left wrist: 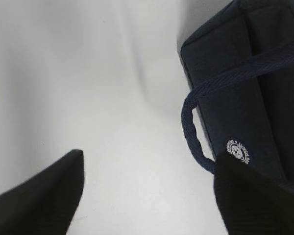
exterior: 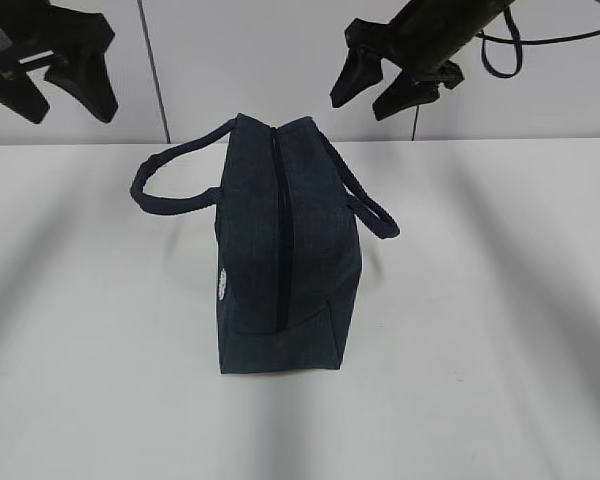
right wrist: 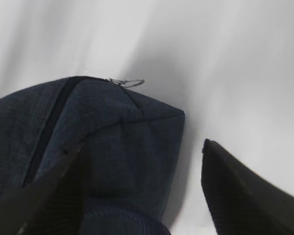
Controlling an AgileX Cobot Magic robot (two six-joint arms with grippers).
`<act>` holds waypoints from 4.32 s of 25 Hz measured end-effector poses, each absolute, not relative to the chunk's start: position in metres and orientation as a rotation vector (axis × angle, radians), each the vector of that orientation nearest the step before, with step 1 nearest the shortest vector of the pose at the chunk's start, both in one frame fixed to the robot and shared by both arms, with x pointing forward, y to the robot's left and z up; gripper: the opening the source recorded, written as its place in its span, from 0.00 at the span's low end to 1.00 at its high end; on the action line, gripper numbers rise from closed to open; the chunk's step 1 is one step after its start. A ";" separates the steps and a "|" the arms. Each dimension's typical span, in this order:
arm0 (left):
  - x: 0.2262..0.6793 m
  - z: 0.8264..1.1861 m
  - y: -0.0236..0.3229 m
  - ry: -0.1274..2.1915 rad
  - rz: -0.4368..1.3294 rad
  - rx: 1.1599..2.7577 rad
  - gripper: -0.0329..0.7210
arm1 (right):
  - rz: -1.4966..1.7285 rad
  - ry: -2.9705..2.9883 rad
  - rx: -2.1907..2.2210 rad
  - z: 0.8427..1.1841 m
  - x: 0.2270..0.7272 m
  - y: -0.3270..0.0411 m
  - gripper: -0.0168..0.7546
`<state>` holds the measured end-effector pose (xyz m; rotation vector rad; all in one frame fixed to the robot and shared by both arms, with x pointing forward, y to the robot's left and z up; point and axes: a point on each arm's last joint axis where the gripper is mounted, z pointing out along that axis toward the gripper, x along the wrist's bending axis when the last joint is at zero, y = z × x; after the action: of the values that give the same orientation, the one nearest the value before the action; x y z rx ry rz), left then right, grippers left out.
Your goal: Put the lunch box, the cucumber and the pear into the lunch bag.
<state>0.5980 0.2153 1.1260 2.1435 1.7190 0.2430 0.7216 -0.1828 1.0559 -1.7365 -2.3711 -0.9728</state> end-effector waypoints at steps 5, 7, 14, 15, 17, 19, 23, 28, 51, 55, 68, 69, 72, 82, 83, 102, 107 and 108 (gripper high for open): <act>0.571 1.146 0.224 1.720 0.310 2.121 0.76 | -0.798 -2.373 -1.807 1.057 0.691 -0.193 0.69; 0.553 1.151 0.230 1.728 0.336 2.121 0.76 | -0.750 -2.379 -1.814 1.060 0.677 -0.197 0.69; 0.476 1.149 0.250 1.764 0.377 2.126 0.76 | -0.662 -2.460 -1.846 1.090 0.617 -0.213 0.69; 0.462 1.148 0.253 1.762 0.381 2.122 0.76 | -0.658 -2.466 -1.848 1.094 0.608 -0.215 0.69; 0.434 1.145 0.259 1.750 0.398 2.106 0.76 | -0.687 -2.480 -1.850 1.109 0.587 -0.219 0.69; 0.411 1.141 0.264 1.741 0.412 2.095 0.76 | -0.704 -2.487 -1.851 1.118 0.568 -0.222 0.69; 0.361 1.133 0.275 1.700 0.465 2.044 0.76 | -0.740 -2.500 -1.852 1.131 0.526 -0.228 0.69; 0.309 1.116 0.286 1.658 0.529 1.953 0.76 | -0.783 -2.509 -1.865 1.131 0.470 -0.237 0.69; 0.227 1.062 0.307 1.555 0.713 1.773 0.75 | -1.050 -2.600 -2.022 1.046 0.270 -0.278 0.69; 0.228 1.058 0.307 1.562 0.707 1.781 0.75 | -1.084 -2.636 -2.061 1.048 0.252 -0.284 0.69; 0.231 1.059 0.305 1.564 0.694 1.714 0.73 | -1.331 -2.681 -2.374 1.050 0.228 -0.308 0.69; 0.232 1.059 0.305 1.563 0.694 1.710 0.73 | -1.359 -2.679 -2.374 1.050 0.230 -0.308 0.69; 0.234 1.059 0.305 1.549 0.706 1.694 0.70 | -1.385 -2.672 -2.379 1.049 0.232 -0.307 0.69; 0.242 1.054 0.303 1.518 0.730 1.659 0.68 | -1.391 -2.662 -2.386 1.048 0.233 -0.307 0.69; 0.242 1.054 0.303 1.518 0.730 1.659 0.68 | -1.391 -2.662 -2.386 1.048 0.233 -0.307 0.69; 0.240 1.055 0.303 1.635 0.812 1.552 0.64 | -1.378 -2.541 -2.624 1.048 0.228 -0.307 0.69; 0.228 1.054 0.303 1.632 0.888 1.457 0.62 | -1.371 -2.524 -2.666 1.048 0.227 -0.307 0.69; 0.227 1.054 0.303 1.637 0.892 1.452 0.61 | -1.372 -2.524 -2.665 1.048 0.226 -0.307 0.69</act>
<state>0.2275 0.3032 1.0539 1.4523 1.6367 0.8920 0.2264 -0.3067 1.0477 -2.6650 -2.5242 -1.3723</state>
